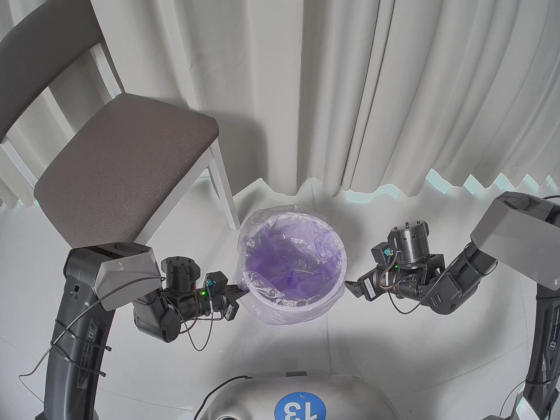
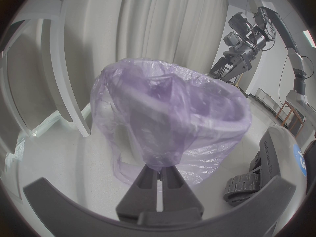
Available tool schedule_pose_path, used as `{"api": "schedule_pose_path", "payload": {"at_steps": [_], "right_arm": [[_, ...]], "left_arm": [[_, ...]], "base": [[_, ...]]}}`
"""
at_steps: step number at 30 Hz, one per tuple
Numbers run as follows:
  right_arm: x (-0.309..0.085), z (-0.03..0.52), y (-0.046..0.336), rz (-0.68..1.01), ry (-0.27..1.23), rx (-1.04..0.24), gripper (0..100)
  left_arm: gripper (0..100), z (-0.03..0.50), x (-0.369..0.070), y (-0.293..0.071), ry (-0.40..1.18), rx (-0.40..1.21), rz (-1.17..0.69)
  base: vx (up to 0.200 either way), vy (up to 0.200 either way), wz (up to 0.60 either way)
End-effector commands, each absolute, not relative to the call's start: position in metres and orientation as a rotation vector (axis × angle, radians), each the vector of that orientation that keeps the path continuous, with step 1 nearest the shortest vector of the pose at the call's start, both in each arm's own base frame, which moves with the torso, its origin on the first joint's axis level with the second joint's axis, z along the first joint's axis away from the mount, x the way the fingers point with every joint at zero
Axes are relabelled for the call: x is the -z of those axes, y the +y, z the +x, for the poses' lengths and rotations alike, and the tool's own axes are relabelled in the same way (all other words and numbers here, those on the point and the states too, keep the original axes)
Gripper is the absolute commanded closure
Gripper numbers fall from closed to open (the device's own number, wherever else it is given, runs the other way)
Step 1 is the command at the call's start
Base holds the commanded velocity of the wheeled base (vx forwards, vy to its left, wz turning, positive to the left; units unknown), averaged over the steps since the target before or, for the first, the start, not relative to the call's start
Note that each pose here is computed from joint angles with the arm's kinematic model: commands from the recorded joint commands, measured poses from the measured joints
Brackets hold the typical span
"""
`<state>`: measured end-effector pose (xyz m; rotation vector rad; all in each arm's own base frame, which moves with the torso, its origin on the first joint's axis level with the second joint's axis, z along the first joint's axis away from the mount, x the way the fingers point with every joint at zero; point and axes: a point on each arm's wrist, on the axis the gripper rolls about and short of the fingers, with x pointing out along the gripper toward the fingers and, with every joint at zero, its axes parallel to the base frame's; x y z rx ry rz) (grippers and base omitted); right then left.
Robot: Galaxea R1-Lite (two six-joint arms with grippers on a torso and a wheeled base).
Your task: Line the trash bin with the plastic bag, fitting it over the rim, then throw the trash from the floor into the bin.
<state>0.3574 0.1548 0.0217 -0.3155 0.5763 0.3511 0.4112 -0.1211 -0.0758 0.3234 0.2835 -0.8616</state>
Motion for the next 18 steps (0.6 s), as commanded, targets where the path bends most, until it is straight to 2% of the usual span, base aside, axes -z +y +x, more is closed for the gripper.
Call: {"api": "schedule_pose_path", "payload": {"at_steps": [1, 9, 18], "right_arm": [[-0.012, 0.370, 0.153, -0.313, 0.583, -0.338, 0], [-0.005, 0.381, 0.146, -0.323, 0.591, -0.319, 0], [-0.003, 0.383, 0.146, -0.323, 0.592, -0.317, 0]], "left_arm": [[100, 0.443, 0.070, -0.120, 0.287, 0.841, 0.342], [100, 0.456, 0.067, -0.121, 0.292, 0.837, 0.352], [100, 0.451, 0.066, -0.119, 0.395, 0.854, 0.334]], "base": [[0.000, 0.000, 0.00], [0.000, 0.000, 0.00], [0.000, 0.000, 0.00]]}}
